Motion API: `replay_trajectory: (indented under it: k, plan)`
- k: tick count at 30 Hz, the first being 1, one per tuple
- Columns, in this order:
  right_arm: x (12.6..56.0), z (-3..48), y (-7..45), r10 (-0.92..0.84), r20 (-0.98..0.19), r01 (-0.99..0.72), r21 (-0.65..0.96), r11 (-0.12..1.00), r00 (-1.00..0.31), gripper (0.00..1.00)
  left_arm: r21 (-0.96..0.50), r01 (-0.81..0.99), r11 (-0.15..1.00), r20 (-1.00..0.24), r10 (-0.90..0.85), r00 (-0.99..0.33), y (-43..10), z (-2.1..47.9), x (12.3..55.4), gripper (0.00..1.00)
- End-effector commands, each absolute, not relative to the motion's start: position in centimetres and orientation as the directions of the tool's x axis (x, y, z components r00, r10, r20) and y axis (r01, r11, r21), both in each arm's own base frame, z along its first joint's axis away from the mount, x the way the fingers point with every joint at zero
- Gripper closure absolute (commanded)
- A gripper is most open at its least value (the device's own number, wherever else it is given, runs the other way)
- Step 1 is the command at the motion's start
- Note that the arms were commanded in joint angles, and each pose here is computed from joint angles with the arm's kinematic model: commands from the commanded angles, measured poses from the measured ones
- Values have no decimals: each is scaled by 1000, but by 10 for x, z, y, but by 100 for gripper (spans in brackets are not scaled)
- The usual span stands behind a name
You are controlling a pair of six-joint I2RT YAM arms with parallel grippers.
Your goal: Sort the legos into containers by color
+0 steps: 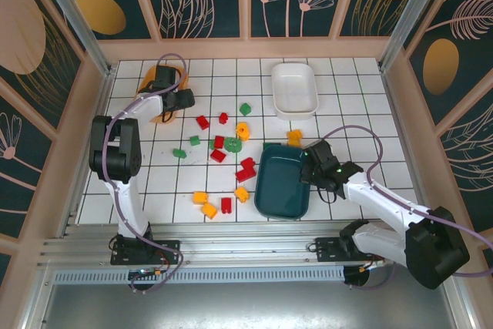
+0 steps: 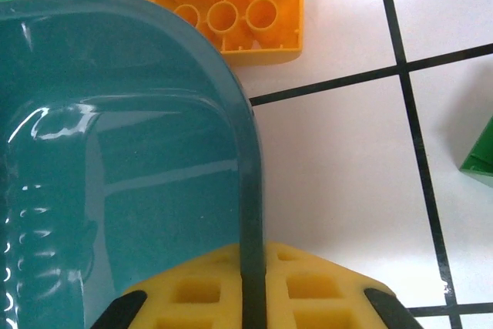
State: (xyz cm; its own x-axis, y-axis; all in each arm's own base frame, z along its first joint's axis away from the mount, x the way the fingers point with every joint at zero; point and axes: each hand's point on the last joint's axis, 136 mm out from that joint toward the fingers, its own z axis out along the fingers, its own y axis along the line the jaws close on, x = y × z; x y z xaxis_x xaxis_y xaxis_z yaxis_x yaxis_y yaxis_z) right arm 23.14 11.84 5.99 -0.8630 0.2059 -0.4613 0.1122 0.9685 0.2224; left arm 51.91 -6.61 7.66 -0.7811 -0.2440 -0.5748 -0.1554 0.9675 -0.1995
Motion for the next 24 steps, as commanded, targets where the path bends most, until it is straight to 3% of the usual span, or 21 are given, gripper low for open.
replay_trajectory:
  k: [1, 6, 10, 13, 16, 24]
  plan:
    - [236, 68, 116, 204, -496, 116, 201, 973, -844, 91, -146, -149, 978, -577, -207, -790, -60, 74, 524, 31]
    - [238, 75, 121, 174, -508, 85, 193, 977, -843, 100, -152, -132, 979, -586, -197, -786, -62, 75, 526, 38]
    - [240, 93, 126, 152, -544, 58, 186, 981, -825, 100, -152, -120, 981, -587, -187, -787, -63, 74, 524, 46]
    - [248, 118, 132, 158, -588, 39, 210, 977, -793, 100, -156, -107, 982, -584, -179, -792, -66, 73, 524, 59]
    - [267, 149, 143, 169, -646, 11, 240, 971, -744, 100, -167, -99, 981, -582, -178, -793, -68, 73, 526, 67]
    - [348, 227, 177, 131, -803, -76, 213, 974, -581, 100, -173, -96, 980, -582, -180, -793, -70, 74, 528, 77]
